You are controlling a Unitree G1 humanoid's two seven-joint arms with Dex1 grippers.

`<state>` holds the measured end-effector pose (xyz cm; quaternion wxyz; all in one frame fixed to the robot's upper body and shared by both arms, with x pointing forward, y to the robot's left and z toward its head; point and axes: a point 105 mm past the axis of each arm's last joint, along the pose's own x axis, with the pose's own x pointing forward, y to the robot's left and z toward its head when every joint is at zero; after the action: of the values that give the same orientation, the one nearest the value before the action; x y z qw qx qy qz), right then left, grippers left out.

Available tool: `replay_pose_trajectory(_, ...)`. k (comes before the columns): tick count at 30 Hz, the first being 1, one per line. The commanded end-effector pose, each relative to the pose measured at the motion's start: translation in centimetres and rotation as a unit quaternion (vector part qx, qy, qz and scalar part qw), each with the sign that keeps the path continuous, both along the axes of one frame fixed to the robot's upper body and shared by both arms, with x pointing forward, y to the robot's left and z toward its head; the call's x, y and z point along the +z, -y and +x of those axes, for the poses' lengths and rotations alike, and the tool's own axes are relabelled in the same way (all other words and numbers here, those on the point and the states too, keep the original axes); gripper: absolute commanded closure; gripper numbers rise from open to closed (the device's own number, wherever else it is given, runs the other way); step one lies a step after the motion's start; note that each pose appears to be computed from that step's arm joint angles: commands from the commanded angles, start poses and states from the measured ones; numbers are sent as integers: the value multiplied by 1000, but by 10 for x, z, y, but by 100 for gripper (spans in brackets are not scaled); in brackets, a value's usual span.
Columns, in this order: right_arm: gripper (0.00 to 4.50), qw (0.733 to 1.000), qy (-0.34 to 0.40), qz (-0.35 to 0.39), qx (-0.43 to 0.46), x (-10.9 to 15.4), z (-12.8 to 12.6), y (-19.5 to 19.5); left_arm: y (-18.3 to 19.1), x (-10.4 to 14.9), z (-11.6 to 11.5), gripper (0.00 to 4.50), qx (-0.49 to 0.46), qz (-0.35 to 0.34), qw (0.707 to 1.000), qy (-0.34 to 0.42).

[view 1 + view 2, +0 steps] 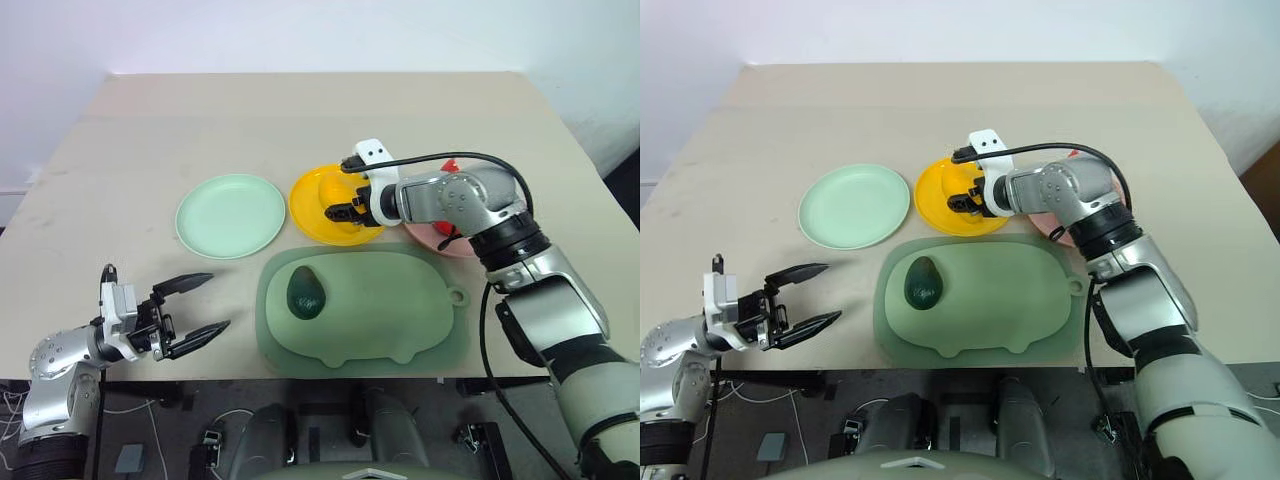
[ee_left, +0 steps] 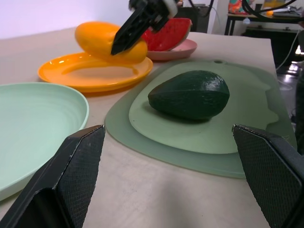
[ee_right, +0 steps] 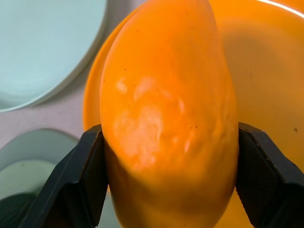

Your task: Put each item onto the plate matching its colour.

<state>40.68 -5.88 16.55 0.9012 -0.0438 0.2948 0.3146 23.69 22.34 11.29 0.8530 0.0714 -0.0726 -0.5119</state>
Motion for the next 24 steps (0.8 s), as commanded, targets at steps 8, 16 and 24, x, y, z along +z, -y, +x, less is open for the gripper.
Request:
replay_pose_trajectory(8, 128, 999, 28, -12, 23, 1, 16, -12, 5, 14, 1, 0, 2, 9, 1000, 30)
replay_pose_trajectory(16, 93, 999, 28, -15, 26, -2, 18, -13, 5, 16, 5, 0, 1, 10, 999, 35)
replay_pose_trajectory(24, 4, 997, 40, 18, 56, 31, 4, -12, 6, 18, 10, 0, 0, 7, 999, 39)
